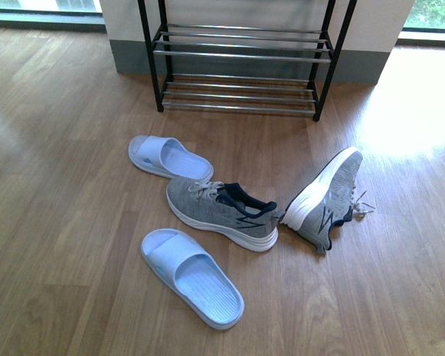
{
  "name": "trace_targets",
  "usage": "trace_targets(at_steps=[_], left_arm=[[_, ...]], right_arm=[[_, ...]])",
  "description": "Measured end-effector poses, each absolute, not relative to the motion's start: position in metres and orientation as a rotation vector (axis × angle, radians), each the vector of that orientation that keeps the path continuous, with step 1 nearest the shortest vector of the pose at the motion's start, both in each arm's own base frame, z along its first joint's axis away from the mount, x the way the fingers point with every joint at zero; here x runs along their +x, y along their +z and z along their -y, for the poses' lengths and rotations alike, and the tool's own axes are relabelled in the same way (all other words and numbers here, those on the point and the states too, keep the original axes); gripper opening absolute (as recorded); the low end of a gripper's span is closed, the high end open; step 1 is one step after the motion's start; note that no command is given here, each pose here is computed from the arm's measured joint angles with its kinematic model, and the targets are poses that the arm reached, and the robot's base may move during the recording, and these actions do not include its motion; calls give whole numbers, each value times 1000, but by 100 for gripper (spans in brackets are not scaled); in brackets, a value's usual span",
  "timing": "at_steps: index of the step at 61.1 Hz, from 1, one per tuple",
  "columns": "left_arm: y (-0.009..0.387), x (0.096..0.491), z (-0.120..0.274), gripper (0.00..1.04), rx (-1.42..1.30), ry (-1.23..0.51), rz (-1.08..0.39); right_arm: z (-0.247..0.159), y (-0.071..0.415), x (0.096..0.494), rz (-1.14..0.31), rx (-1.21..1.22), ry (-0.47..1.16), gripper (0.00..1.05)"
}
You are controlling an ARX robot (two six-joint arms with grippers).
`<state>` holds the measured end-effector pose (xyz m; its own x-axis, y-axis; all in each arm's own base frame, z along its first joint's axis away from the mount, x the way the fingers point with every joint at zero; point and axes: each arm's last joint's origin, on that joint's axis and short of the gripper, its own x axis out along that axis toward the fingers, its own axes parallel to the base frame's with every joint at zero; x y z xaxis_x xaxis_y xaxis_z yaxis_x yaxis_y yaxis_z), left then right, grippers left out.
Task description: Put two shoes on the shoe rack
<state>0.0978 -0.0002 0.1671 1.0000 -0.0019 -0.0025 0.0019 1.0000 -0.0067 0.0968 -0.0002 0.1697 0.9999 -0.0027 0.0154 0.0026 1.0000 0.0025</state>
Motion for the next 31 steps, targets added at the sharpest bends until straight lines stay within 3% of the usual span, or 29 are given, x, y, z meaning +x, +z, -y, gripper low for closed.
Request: trace_targets(at_steps=[31], left_arm=[[167, 98, 0, 95, -7, -2, -2]], right_arm=[[0, 170, 97, 15, 2, -3, 95]])
